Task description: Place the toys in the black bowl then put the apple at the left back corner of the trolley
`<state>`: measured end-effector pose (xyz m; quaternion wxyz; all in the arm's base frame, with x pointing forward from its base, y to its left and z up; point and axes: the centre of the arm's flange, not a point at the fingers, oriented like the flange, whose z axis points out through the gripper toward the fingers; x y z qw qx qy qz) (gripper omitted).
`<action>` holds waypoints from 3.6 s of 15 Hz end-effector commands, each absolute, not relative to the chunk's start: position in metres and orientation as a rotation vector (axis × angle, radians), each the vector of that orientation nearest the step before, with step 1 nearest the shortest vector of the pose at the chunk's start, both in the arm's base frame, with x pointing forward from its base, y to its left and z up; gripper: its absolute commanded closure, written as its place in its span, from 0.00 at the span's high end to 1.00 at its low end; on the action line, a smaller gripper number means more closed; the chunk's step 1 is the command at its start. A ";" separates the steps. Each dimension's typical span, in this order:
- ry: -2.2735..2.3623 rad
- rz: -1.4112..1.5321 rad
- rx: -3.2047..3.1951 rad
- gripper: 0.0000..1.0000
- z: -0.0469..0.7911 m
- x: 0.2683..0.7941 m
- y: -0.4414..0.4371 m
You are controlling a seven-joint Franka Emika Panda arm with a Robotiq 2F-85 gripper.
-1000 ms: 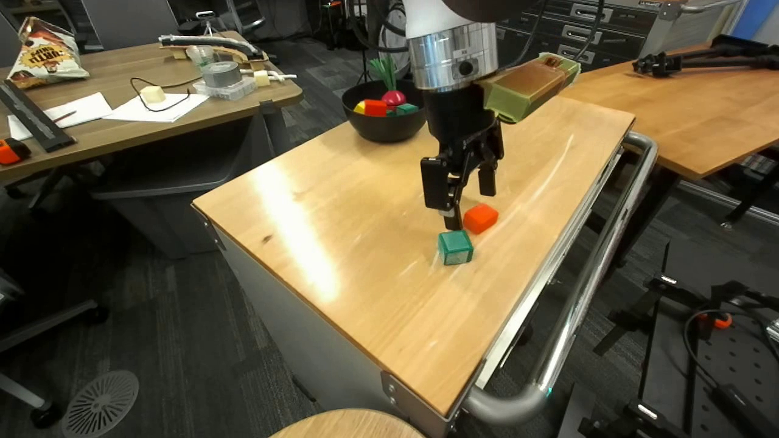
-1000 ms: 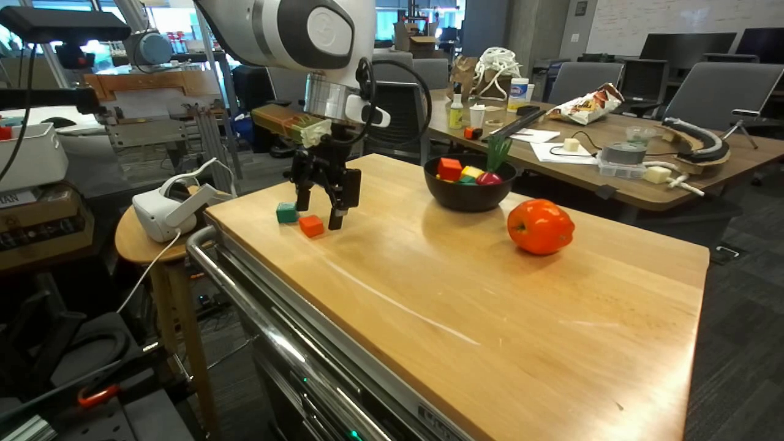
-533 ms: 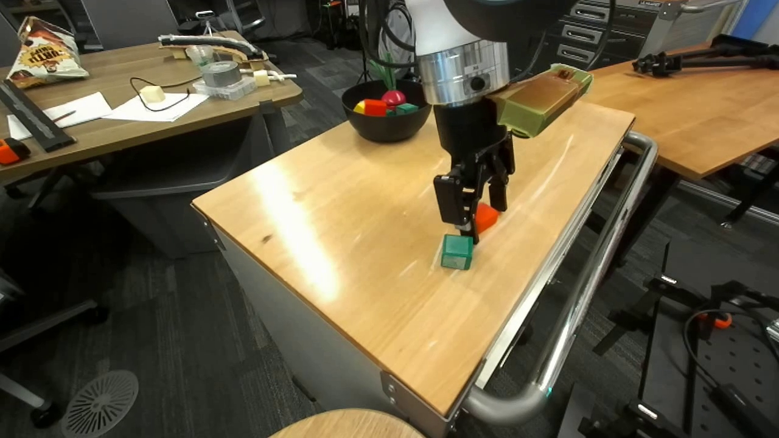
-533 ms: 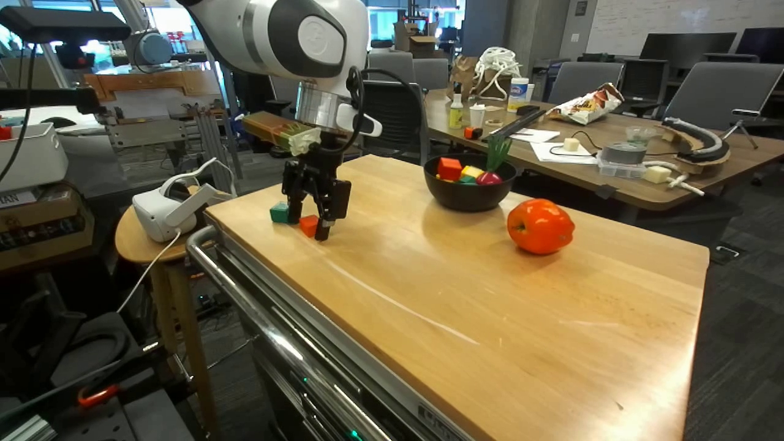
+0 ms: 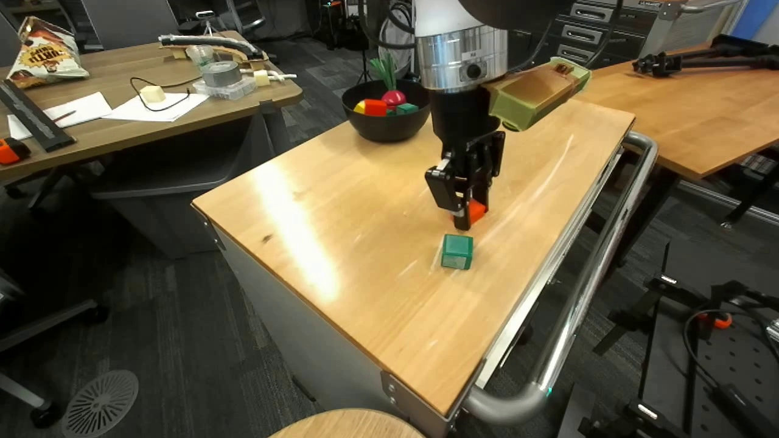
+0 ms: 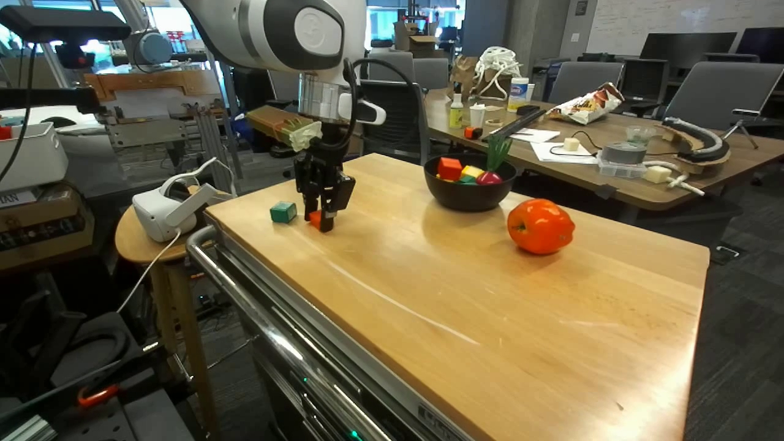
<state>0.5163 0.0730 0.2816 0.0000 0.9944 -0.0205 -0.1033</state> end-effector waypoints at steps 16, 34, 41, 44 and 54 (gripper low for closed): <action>-0.057 0.856 2.655 0.21 0.431 0.666 -0.001; 0.390 0.381 2.910 1.00 0.452 0.572 0.018; 0.796 0.261 3.176 1.00 0.438 0.529 0.034; 0.764 0.280 3.158 1.00 0.430 0.532 0.046; 0.880 -0.059 2.958 1.00 0.358 0.455 0.154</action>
